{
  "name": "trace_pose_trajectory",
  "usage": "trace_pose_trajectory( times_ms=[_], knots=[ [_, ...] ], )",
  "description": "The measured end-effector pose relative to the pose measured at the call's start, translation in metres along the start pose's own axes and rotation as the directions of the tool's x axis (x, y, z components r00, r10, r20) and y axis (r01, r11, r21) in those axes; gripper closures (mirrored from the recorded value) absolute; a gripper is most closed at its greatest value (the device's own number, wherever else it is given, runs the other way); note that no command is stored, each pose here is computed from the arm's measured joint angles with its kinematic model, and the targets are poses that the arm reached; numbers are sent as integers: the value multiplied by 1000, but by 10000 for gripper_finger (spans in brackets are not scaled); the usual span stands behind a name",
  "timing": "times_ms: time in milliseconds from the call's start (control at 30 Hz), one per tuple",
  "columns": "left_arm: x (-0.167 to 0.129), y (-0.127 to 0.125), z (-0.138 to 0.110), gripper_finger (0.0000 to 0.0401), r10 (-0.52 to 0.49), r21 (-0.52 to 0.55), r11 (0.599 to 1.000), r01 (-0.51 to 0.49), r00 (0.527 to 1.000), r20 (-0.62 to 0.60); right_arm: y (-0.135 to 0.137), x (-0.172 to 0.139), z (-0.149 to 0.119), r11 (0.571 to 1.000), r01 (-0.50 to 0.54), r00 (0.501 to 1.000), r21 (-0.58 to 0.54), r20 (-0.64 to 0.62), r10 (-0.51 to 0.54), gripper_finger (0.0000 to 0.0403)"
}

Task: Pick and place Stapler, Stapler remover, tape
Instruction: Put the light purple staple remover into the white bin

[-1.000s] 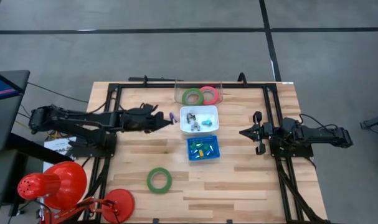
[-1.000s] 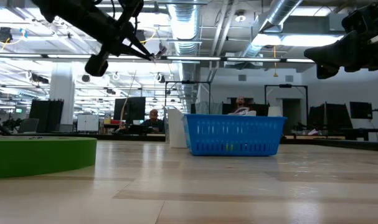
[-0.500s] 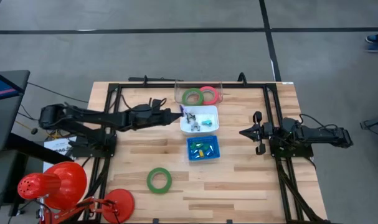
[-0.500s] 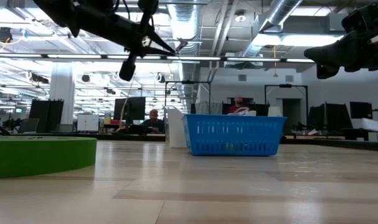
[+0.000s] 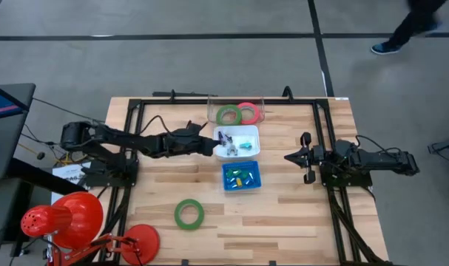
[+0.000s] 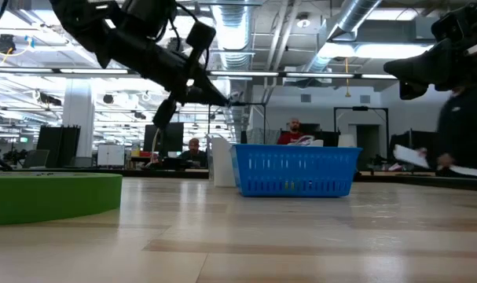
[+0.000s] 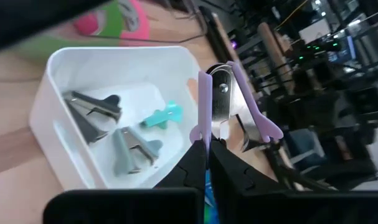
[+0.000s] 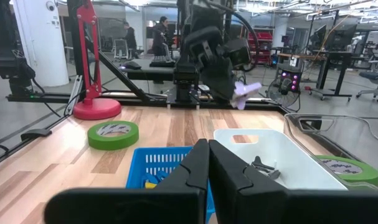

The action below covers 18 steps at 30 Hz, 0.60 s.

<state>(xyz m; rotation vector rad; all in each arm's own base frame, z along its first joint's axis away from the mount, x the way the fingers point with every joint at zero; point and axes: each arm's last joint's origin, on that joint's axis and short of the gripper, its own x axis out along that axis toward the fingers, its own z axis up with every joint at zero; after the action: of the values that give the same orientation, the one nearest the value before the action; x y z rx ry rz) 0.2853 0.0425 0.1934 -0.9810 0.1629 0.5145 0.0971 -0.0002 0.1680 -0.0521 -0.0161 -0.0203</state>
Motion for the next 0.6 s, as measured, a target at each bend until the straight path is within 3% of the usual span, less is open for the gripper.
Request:
trace_pose_trajectory(
  times_ms=[300, 600],
  knots=[
    [13, 16, -4, 398, 70, 5, 998, -70, 997, -17, 0, 0, 0, 1000, 0, 1000, 0, 0, 0, 402],
    [13, 16, -4, 388, 73, 4, 997, -73, 997, -16, 0, 0, 0, 1000, 0, 1000, 0, 0, 0, 402]
  ],
)
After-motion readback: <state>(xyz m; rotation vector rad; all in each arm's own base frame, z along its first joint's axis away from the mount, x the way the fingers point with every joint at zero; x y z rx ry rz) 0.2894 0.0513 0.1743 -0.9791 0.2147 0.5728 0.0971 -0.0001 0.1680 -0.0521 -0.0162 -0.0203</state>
